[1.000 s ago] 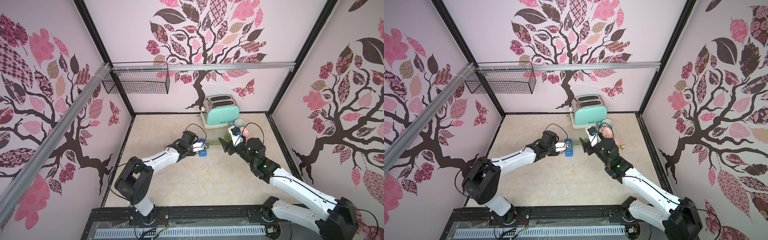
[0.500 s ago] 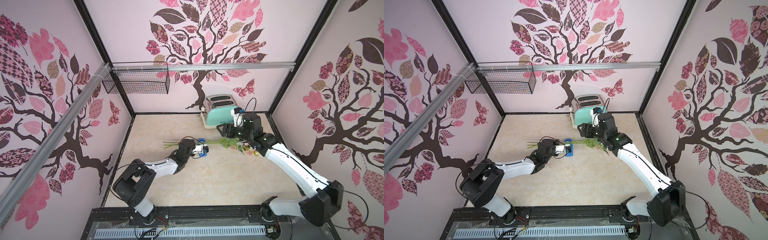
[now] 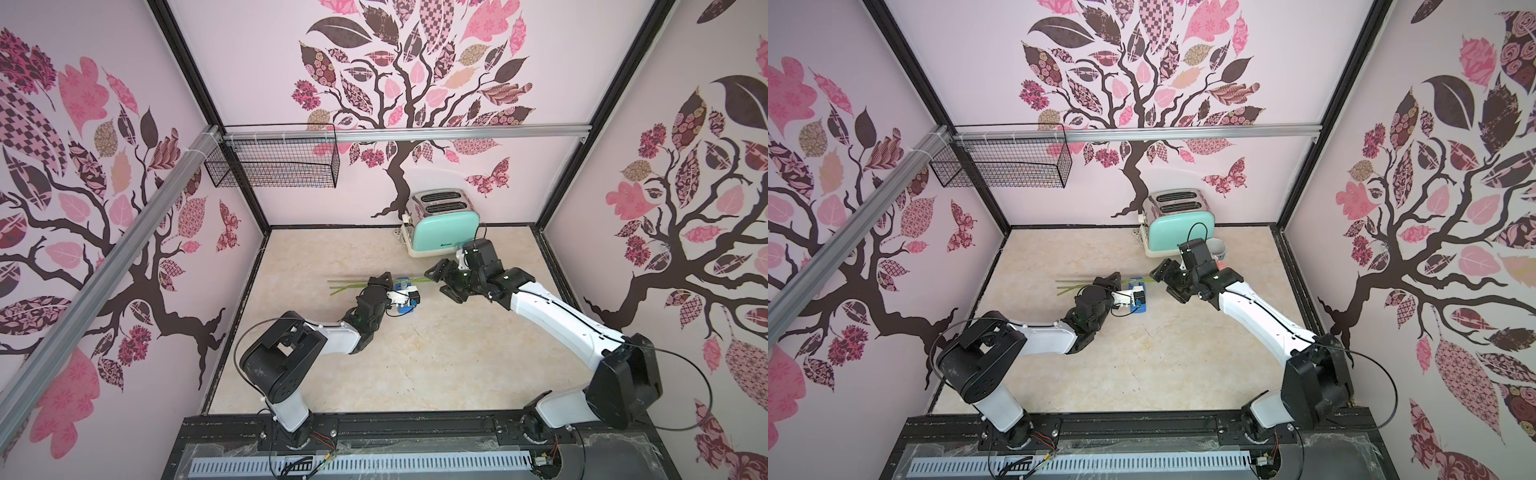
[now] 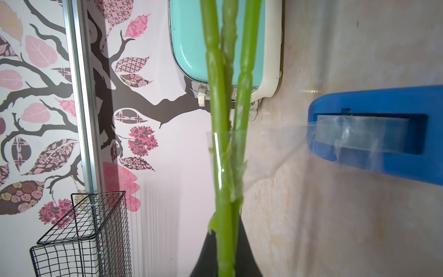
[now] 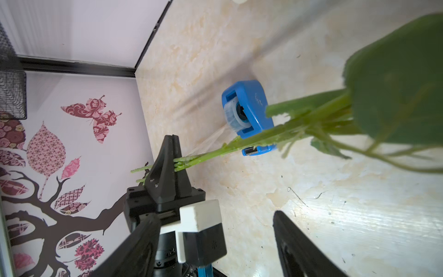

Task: Wrap bouquets with tape
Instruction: Wrap the tape around the bouquet.

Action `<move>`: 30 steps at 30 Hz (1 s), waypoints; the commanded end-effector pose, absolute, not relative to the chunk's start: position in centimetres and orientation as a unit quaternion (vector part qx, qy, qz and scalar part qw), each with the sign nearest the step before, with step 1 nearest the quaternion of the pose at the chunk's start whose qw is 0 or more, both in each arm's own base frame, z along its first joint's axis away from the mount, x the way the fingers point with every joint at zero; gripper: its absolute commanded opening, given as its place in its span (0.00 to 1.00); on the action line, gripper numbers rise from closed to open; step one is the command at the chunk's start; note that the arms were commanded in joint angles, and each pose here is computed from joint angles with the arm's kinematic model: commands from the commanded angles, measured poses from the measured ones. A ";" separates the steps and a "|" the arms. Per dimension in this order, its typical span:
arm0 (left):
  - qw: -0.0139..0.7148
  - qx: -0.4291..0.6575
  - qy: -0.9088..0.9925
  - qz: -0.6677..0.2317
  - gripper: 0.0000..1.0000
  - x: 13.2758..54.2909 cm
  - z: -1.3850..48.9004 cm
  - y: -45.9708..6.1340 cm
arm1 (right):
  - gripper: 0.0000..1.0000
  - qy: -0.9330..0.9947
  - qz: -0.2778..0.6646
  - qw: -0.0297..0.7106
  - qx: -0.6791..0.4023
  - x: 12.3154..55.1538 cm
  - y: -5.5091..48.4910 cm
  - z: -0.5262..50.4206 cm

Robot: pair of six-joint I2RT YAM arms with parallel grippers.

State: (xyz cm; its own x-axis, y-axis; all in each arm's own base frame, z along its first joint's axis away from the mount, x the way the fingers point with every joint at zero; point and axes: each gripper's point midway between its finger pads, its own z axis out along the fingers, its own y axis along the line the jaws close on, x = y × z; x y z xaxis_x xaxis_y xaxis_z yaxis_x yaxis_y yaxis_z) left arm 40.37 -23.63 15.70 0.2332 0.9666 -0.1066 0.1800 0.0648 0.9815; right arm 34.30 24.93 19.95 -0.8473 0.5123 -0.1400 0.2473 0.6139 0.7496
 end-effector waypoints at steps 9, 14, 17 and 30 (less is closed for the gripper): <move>0.577 0.543 0.484 0.372 0.00 39.9 17.9 -24.4 | 0.76 0.842 0.404 0.150 0.323 37.8 27.4 17.5; 0.572 0.552 0.486 0.363 0.00 39.3 17.8 -24.4 | 0.50 0.818 0.434 0.156 0.344 39.4 28.3 16.7; 0.569 0.555 0.493 0.352 0.00 39.1 17.6 -24.3 | 0.31 0.806 0.445 0.164 0.354 40.0 28.4 16.5; 0.532 0.598 0.535 0.271 0.15 36.8 16.2 -24.3 | 0.00 0.745 0.513 0.209 0.371 40.3 27.6 17.8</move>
